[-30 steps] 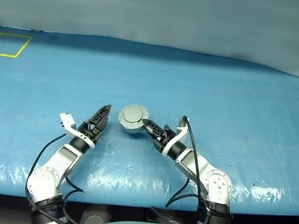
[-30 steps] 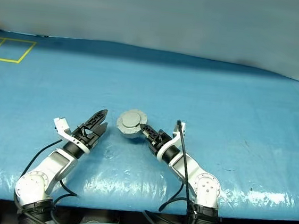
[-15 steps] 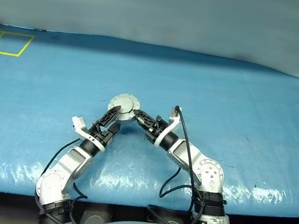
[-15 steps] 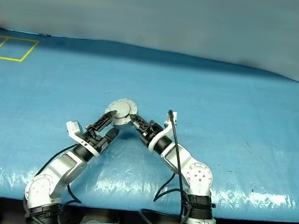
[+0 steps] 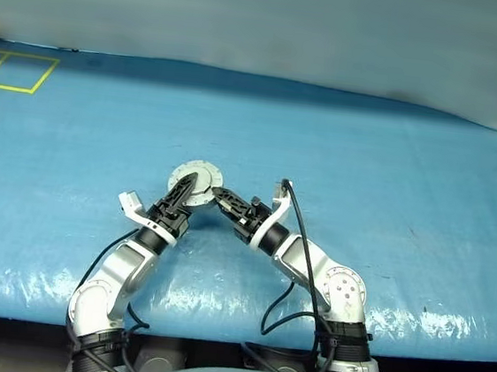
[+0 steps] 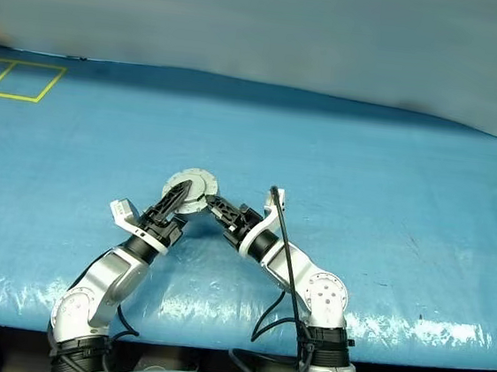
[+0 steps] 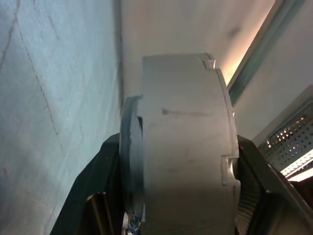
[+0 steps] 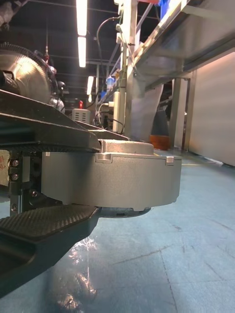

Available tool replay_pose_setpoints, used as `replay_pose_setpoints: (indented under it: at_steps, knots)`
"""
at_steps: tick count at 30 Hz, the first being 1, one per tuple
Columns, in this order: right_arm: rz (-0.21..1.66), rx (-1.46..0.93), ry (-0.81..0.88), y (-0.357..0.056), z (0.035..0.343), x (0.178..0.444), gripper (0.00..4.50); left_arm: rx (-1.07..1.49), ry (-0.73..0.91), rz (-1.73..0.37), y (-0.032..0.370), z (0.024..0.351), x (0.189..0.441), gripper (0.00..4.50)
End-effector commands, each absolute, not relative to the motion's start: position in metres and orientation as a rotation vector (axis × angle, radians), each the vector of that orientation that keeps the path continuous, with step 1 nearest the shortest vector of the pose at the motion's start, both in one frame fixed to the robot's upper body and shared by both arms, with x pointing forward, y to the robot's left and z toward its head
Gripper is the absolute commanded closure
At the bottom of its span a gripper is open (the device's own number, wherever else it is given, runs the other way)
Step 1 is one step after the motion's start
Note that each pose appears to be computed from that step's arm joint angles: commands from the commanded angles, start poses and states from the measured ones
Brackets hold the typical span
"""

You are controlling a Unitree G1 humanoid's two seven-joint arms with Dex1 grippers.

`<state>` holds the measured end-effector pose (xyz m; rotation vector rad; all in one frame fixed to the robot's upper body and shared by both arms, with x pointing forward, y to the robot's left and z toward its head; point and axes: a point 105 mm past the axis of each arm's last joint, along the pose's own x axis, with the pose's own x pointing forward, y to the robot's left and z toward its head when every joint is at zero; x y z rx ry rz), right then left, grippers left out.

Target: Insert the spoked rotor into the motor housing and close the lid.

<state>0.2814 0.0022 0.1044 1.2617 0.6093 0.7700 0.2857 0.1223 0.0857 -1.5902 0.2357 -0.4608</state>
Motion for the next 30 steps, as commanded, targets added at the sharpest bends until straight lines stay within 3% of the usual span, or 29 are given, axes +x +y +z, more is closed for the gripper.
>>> replay_pose_setpoints:
  at_steps: [1, 7, 11, 14, 19, 30]
  knots:
    - [0.925, 1.306, 0.499, 0.017, 0.141, 0.27, 3.3, -1.579, 0.218, -0.502, 0.119, 0.096, 0.289, 2.16]
    - [0.891, 1.069, 0.404, 0.002, 0.135, 0.272, 1.27, -1.509, 0.195, -0.419, 0.133, 0.096, 0.302, 2.16]
    - [0.849, 0.771, 0.288, -0.018, 0.129, 0.276, 0.04, -1.421, 0.158, -0.332, 0.153, 0.097, 0.321, 2.16]
    - [0.82, 0.478, 0.234, -0.026, 0.114, 0.275, 0.0, -1.366, 0.148, -0.289, 0.166, 0.097, 0.337, 2.16]
    - [0.74, 0.327, 0.055, -0.037, 0.107, 0.276, 0.0, -1.307, 0.122, -0.232, 0.185, 0.1, 0.367, 2.16]
    - [0.619, 0.01, -0.092, -0.044, 0.084, 0.273, 0.0, -1.236, 0.097, -0.198, 0.188, 0.108, 0.42, 2.16]
